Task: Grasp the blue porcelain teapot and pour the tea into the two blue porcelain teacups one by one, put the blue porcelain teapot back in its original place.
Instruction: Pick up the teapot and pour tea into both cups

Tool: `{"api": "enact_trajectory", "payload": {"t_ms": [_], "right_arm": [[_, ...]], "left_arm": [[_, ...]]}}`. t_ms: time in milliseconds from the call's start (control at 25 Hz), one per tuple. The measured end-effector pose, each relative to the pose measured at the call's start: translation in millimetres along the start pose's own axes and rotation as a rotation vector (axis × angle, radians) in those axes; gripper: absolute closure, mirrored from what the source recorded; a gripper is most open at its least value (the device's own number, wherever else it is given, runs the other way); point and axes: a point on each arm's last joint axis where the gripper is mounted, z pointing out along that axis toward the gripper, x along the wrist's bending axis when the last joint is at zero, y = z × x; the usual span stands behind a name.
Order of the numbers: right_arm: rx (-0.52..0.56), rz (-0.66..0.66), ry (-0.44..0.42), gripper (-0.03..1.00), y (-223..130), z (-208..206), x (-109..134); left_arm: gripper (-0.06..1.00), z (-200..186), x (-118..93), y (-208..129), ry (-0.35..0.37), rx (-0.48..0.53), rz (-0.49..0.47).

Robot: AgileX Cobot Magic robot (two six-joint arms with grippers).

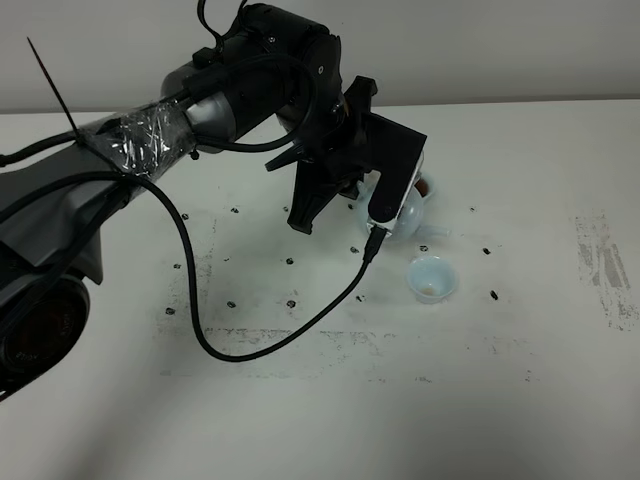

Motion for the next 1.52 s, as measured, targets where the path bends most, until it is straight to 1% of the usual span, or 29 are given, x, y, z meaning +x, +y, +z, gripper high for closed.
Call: {"api": "enact_trajectory", "payload": {"t_ms": [200, 400, 600, 960, 1280, 1400, 1520], "right_arm": [[0.0, 0.0, 0.0, 0.43, 0.0, 0.0, 0.0], [0.0, 0.0, 0.0, 0.43, 0.0, 0.0, 0.0], [0.0, 0.0, 0.0, 0.43, 0.0, 0.0, 0.0], [0.0, 0.0, 0.0, 0.43, 0.0, 0.0, 0.0], [0.0, 0.0, 0.0, 0.43, 0.0, 0.0, 0.0], [0.0, 0.0, 0.0, 0.43, 0.0, 0.0, 0.0], [0.0, 0.0, 0.0, 0.43, 0.0, 0.0, 0.0]], "left_arm": [[0.89, 0.0, -0.2, 0.0, -0.002, 0.0, 0.048], [0.89, 0.0, -2.7, 0.3, -0.029, 0.001, 0.089], [0.89, 0.1, -4.1, 5.3, -0.035, 0.012, 0.134], [0.89, -0.3, -4.0, 5.7, -0.032, 0.078, 0.204], [0.89, -0.3, -0.9, 6.4, 0.002, 0.079, 0.249], [0.89, -0.7, 0.9, 9.3, 0.025, 0.091, 0.294], [0.89, -2.7, 2.0, 10.7, 0.039, 0.095, 0.315]]}}
